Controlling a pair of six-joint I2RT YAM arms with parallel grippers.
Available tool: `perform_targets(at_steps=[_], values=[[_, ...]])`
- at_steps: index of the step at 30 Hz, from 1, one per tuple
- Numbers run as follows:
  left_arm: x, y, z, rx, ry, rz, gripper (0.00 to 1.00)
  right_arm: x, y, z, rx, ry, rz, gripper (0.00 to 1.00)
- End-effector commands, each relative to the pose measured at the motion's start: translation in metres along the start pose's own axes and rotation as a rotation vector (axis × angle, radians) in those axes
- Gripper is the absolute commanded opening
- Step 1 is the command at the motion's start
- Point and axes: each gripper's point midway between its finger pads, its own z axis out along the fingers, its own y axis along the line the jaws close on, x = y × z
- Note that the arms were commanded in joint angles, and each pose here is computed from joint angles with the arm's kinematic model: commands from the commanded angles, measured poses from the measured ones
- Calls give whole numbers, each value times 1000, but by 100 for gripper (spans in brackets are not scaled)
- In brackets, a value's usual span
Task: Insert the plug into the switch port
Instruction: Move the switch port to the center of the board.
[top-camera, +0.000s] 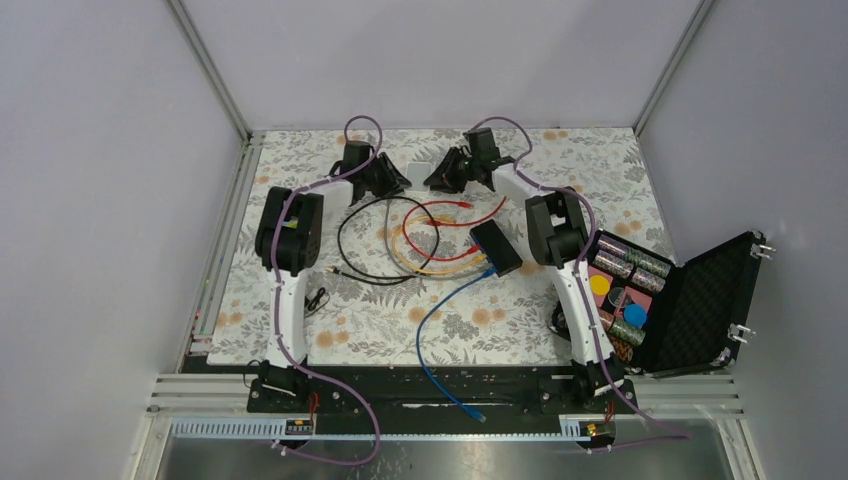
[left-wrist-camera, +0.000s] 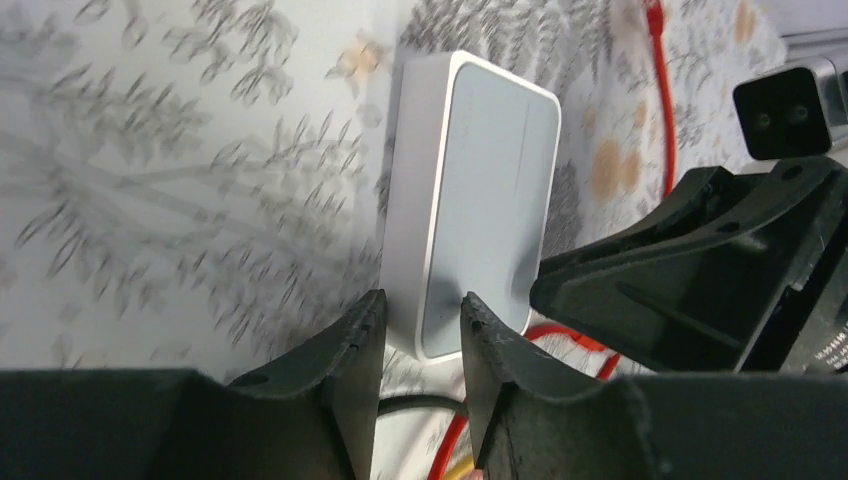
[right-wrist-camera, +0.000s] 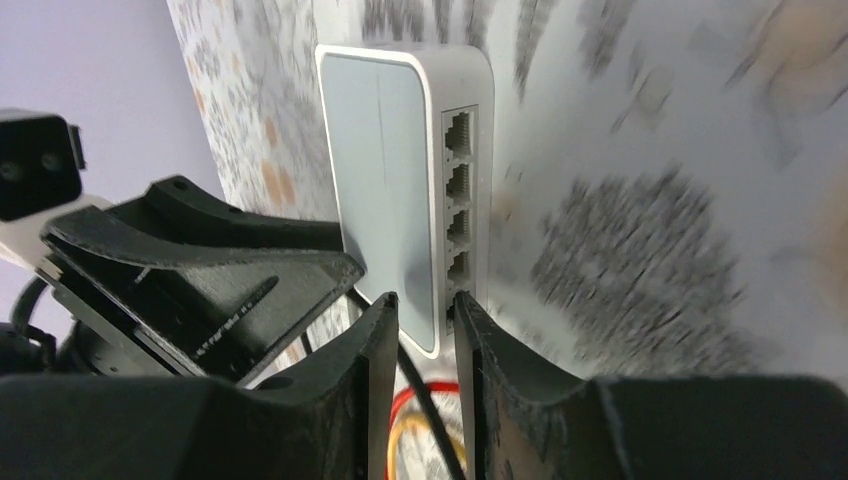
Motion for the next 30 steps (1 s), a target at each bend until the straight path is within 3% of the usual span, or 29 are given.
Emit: perform_targets(at_steps=[1,11,18,23,27,30], values=[[-10,-23,-45,18,-26,82,34,52,64,-10,-87,45,-53,34],[-8,8,-114,-88,-78,114,38,114,116,-6,-183,84,-131,34],[10,38,-152,-248,-79,158,38,164,118,-2,-155,117,-143,35],[9,59,-179,-380,-127,176,49,183,121,-5,-153,126,-155,37],[8,76,-206,-507,-174,193,65,190,120,-19,-123,134,-186,49],[10,73,-237,-559,-198,171,68,193,116,-44,-81,131,-305,59]])
